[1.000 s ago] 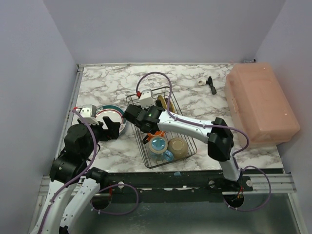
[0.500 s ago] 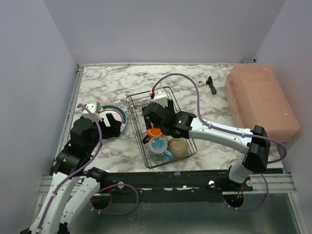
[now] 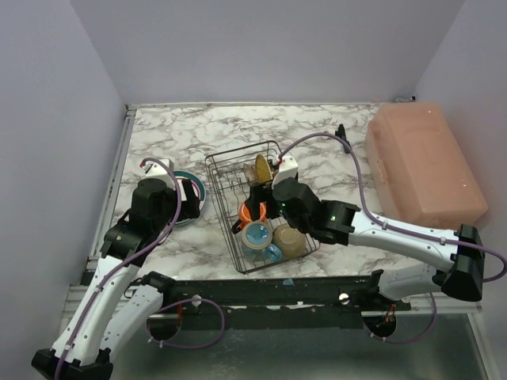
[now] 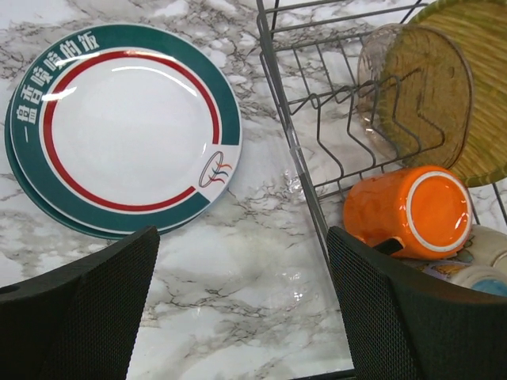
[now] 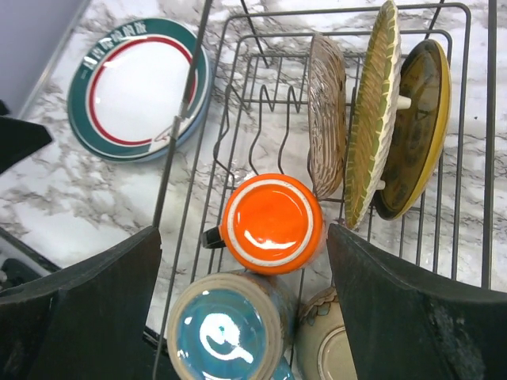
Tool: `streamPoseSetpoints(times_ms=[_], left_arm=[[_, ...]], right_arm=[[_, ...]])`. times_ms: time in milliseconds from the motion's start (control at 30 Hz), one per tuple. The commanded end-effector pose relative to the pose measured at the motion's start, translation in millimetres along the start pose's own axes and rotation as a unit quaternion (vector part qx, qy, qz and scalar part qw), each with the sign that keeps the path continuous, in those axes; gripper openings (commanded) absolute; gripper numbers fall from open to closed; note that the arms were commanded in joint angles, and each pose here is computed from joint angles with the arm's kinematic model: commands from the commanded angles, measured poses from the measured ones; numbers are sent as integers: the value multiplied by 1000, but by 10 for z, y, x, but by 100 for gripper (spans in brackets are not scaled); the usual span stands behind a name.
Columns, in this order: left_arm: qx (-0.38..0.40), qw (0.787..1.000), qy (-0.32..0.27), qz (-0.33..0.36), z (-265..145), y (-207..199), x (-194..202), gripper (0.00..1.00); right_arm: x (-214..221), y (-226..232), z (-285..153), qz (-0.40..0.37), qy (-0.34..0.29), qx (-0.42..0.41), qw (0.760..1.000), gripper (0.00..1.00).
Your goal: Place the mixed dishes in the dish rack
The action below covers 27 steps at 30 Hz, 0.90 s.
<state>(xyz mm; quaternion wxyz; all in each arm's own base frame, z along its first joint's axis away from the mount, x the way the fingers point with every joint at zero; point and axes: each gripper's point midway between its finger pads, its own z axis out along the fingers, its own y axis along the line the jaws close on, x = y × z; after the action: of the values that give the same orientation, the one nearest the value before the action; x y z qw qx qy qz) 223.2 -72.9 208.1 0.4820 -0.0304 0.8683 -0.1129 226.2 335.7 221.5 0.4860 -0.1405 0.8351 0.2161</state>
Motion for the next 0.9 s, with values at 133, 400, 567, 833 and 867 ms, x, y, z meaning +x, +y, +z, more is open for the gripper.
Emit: streamPoseSetpoints(times_ms=[133, 400, 567, 833, 867], left_arm=[[-37, 998, 48, -28, 130, 95, 109, 88], [-114, 968, 30, -221, 281, 655, 125, 93], [-128, 946, -2, -298, 362, 872, 152, 94], [-155, 926, 19, -343, 547, 1040, 313, 94], [-163, 923, 23, -347, 565, 1067, 347, 94]], right_arm=[[-250, -17, -275, 38, -71, -40, 996, 90], [-252, -144, -457, 61, -99, -52, 992, 92], [-301, -208, -566, 64, -113, -54, 990, 93], [-301, -269, -659, 74, -122, -57, 988, 93], [-304, -285, -673, 75, -124, -56, 988, 93]])
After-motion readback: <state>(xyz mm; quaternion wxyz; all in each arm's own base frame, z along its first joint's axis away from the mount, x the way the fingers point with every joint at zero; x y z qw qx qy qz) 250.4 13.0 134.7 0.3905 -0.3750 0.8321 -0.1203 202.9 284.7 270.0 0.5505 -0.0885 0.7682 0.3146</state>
